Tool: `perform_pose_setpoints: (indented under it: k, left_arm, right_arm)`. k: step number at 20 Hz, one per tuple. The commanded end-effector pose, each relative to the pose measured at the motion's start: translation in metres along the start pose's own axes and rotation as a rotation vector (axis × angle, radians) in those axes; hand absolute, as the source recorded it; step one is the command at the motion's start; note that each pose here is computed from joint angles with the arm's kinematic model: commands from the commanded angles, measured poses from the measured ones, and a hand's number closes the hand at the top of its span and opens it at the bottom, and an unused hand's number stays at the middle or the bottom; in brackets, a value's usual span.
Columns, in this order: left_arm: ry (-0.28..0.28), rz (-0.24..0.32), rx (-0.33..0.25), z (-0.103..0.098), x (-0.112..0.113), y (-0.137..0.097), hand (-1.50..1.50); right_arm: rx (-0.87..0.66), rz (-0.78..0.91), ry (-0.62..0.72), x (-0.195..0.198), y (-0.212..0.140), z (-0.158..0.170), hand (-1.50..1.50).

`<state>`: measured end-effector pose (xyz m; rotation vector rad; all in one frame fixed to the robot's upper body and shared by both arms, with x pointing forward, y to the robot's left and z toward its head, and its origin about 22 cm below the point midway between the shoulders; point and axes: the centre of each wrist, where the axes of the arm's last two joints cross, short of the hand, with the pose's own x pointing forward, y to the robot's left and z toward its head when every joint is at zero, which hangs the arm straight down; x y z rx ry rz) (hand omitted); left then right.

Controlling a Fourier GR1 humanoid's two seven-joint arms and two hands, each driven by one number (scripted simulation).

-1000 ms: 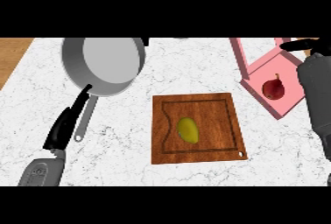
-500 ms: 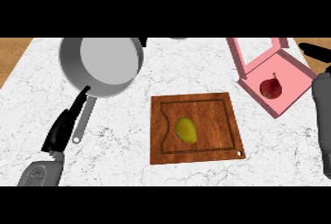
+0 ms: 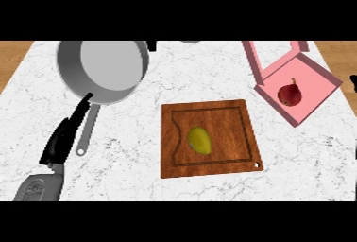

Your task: Pick the pear from the cutting board and place it in the cardboard box

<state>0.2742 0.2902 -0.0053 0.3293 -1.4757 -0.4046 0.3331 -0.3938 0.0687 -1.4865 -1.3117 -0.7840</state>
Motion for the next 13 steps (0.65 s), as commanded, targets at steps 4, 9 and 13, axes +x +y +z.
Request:
perform_pose_setpoints:
  k: [4, 9, 13]
  left_arm:
    - [0.014, -0.007, -0.011, -0.012, 0.009, -0.003, 0.00]
    - [0.004, -0.005, -0.018, 0.004, 0.009, -0.004, 0.00]
    - [0.000, 0.000, 0.004, -0.004, 0.015, -0.009, 0.00]
  right_arm:
    - [-0.067, -0.034, -0.020, -0.041, -0.070, 0.001, -1.50]
    - [-0.057, 0.032, -0.044, -0.068, -0.085, 0.013, -1.50]
    - [-0.053, 0.020, -0.024, -0.078, -0.104, -0.003, -1.50]
